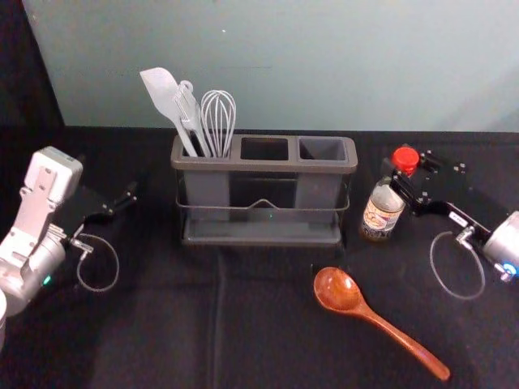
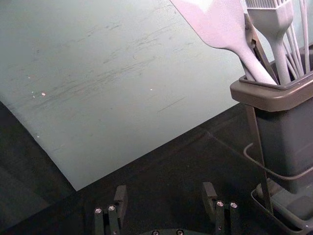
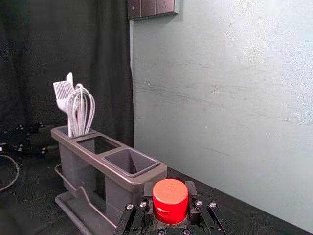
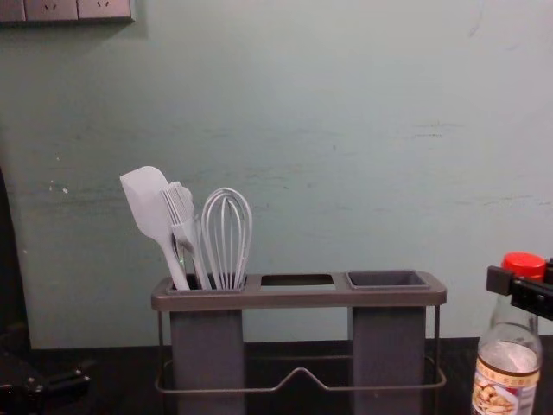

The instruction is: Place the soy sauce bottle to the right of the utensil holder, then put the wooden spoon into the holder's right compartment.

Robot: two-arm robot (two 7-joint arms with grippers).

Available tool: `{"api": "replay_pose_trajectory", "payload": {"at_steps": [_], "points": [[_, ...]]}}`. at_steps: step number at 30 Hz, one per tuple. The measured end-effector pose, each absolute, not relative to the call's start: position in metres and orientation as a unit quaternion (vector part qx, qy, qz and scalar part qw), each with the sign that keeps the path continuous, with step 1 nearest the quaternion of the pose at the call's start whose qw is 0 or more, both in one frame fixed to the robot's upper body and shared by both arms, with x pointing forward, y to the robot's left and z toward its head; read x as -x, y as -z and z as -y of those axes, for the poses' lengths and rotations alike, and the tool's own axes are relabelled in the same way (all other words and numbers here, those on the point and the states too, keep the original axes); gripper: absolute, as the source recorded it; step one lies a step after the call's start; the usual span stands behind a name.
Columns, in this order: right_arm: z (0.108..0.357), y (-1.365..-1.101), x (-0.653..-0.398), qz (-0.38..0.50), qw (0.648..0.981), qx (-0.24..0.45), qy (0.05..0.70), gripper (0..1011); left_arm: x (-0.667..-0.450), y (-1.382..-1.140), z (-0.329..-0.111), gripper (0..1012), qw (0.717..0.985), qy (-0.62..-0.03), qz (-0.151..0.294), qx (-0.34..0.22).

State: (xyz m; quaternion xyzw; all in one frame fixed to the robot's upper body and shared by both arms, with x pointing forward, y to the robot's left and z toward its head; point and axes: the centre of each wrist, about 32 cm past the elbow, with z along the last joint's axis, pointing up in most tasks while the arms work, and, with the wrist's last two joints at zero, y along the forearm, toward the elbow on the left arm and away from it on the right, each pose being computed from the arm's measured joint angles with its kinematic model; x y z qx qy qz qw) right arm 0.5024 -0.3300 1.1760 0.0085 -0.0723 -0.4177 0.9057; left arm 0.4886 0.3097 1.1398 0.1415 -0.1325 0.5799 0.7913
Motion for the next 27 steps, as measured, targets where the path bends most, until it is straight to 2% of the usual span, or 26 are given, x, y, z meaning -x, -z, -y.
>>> {"api": "replay_pose_trajectory", "payload": {"at_steps": [14, 27], "points": [[0.322, -1.166, -0.524, 0.067, 0.905, -0.010, 0.420, 382, -0.489, -1.140, -0.310, 1005, 0.791, -0.580, 0.132, -0.141], [0.321, -1.160, -0.531, 0.064, 0.905, -0.010, 0.421, 382, -0.489, -1.140, -0.310, 1005, 0.791, -0.580, 0.132, -0.141]]}}
